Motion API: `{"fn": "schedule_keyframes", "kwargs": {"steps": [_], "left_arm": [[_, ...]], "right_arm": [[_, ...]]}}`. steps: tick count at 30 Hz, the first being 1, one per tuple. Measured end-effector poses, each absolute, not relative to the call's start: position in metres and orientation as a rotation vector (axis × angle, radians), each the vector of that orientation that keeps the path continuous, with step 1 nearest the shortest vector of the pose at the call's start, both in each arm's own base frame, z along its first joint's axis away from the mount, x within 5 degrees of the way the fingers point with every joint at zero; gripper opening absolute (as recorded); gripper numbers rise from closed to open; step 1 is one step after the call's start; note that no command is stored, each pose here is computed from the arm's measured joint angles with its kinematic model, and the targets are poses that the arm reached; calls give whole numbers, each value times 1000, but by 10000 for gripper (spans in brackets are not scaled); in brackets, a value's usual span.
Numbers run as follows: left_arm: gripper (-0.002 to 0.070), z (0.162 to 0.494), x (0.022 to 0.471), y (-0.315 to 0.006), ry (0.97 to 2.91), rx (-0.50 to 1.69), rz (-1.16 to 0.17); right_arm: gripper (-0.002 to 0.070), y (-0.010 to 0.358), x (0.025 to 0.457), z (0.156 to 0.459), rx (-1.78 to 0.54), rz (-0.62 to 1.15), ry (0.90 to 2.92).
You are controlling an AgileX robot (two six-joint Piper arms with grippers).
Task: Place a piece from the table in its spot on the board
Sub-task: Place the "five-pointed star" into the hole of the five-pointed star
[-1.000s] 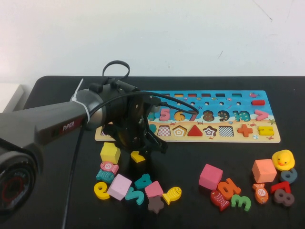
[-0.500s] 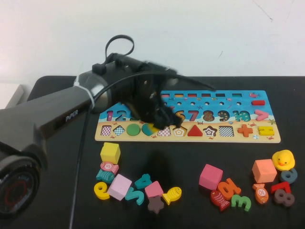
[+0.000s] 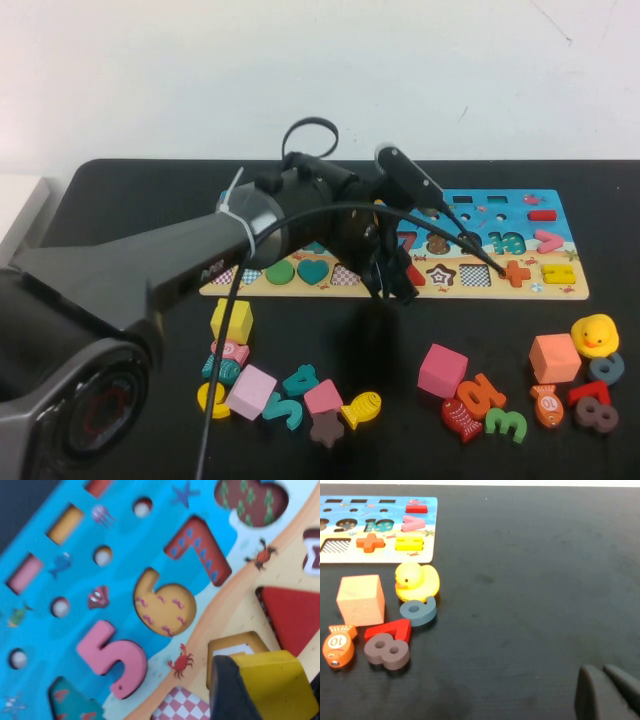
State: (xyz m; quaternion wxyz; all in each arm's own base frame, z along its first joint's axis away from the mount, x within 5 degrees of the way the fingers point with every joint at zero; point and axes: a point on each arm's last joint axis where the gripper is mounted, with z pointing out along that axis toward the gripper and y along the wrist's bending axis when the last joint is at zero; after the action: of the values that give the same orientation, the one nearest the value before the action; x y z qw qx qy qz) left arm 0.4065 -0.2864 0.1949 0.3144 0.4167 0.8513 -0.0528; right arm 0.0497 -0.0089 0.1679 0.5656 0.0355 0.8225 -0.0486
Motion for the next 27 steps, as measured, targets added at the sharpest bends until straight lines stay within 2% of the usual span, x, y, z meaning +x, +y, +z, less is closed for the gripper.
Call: {"fn": "schedule_keyframes", "kwargs": {"steps": [9,27], "left_arm": [[310,175,410,-290,2244,1116,-135],[310,177,414,-292,2131,1211,-82]], "right_arm": [[19,-9,50,168,83,-114,1934],[18,-9,50,168,83,-114,1934]]}}
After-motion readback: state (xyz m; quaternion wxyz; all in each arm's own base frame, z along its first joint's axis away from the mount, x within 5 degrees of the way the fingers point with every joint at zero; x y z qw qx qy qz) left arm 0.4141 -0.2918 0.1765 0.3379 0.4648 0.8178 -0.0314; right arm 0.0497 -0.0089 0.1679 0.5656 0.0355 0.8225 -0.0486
